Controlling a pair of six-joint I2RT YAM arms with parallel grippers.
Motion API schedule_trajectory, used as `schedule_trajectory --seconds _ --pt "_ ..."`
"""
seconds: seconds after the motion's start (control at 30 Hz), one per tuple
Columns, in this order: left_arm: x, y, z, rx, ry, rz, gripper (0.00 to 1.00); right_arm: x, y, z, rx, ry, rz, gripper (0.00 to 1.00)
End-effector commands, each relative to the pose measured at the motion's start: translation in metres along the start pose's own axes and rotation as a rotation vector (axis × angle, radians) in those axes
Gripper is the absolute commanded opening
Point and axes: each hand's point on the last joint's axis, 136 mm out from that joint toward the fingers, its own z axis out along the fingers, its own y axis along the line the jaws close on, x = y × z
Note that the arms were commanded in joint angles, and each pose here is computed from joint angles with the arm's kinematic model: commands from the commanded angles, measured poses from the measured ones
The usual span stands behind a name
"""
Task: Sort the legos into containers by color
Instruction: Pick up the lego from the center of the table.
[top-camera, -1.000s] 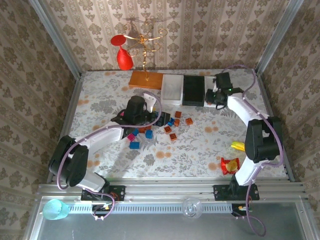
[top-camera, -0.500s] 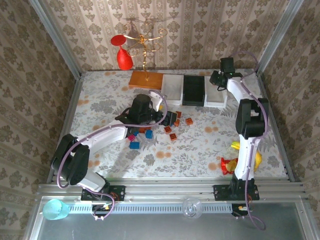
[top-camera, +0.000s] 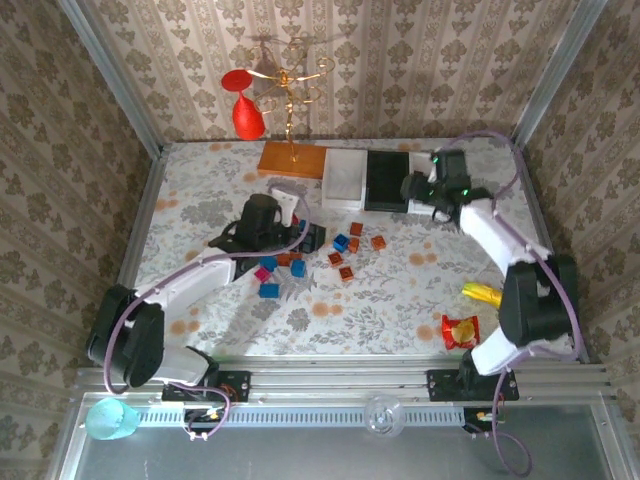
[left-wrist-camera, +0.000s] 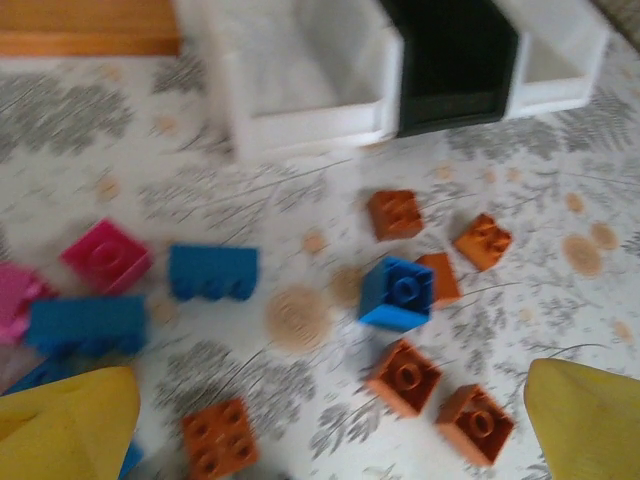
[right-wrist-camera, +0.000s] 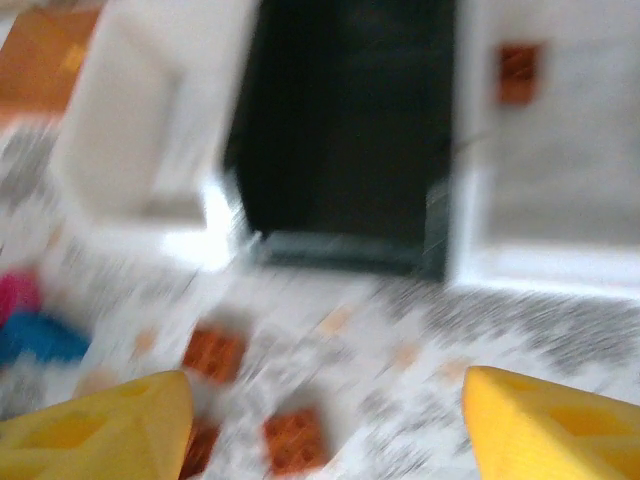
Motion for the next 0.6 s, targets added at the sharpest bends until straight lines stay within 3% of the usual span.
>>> schedule_trajectory --seconds 0.0,0.23,0.4,0.57 --pt "0.012 -0.008 -0.01 0.047 0.02 -0.046 1.0 0.047 -0.001 0.015 0.064 0.113 -0.128 0.82" --pt "0.008 -0.019 -0.008 0.095 0.009 -0.079 1.0 0.076 0.009 0.051 0.102 0.257 -0.228 0.85" --pt "0.006 -0.022 -0.004 0.094 0.022 -0.056 1.0 0.097 0.005 0.073 0.128 0.359 -0.248 0.76" --pt "0.004 -0.021 0.001 0.09 0.01 -0.061 1.0 0.101 0.011 0.086 0.096 0.378 -0.245 0.59"
